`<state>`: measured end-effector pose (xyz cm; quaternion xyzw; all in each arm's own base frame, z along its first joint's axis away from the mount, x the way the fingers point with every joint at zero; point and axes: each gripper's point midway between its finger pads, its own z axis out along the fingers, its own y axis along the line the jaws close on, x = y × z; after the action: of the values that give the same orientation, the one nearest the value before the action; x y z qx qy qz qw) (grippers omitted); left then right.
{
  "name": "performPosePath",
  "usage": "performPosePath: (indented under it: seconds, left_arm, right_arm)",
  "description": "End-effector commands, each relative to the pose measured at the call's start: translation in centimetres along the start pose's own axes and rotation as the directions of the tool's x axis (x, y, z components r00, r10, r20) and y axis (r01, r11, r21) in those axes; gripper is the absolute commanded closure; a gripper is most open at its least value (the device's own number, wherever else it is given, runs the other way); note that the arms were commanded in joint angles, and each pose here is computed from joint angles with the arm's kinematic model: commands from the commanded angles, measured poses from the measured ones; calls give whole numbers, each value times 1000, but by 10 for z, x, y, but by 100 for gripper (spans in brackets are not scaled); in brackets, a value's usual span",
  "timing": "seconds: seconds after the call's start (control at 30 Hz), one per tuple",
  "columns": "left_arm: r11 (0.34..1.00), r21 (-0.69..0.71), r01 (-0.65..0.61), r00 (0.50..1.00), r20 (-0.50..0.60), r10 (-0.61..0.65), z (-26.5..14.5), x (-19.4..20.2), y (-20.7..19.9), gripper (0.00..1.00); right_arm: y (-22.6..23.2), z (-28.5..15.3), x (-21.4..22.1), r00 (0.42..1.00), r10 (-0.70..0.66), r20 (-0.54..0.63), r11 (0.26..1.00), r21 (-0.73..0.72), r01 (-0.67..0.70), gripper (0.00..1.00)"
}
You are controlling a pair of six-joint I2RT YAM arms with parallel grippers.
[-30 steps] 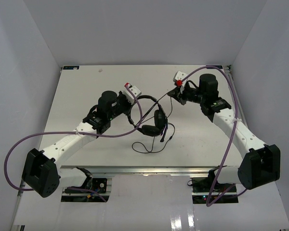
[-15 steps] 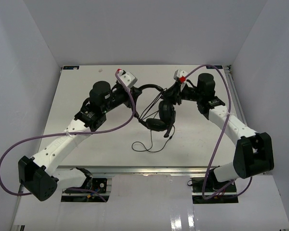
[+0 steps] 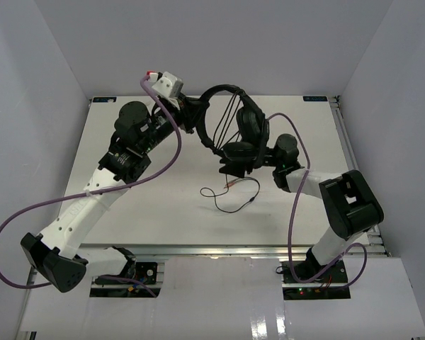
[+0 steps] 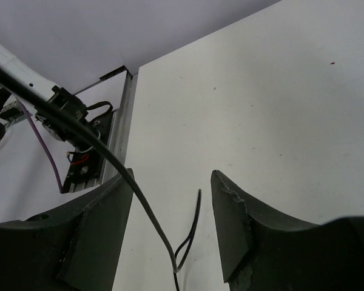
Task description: Wrap the headphones
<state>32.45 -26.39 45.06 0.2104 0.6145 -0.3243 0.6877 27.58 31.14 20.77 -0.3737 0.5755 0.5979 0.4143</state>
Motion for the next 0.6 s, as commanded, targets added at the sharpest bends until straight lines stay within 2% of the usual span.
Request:
performPosePath:
  seconds: [0.0,0.07,0.23,0.3,0.4,0.5,0.57]
  left_arm:
    - [961,-233,151,972,214,-101,4,-62,38,100]
    - [951,-257,172,965,236,-111,10,-69,44,100]
    - [909,-337,245,945,292,-147,16,-86,61,100]
    - [877,-400,267,932,337,-130,10,-99,75,100]
    - [815,-505,284,927,362,-99,3,-104,103,100]
    - [751,-604,266,941,332,-65,-1,-94,130,100]
    - [686,-689,233,954,300,-23,-6,-80,154,100]
  right_arm:
    - [39,9,-11,994,-86,66,992,-89,91,45]
    - [47,13,-5,994,-97,52,988,-112,103,51]
    - [68,32,20,992,-124,-18,979,-168,119,82]
    - [67,33,31,993,-111,-50,983,-152,102,90]
    - [58,31,41,982,-163,-99,981,-124,150,92]
    - [50,24,45,965,-197,-175,980,-60,189,92]
    - [45,18,42,936,-279,-212,960,-28,280,92]
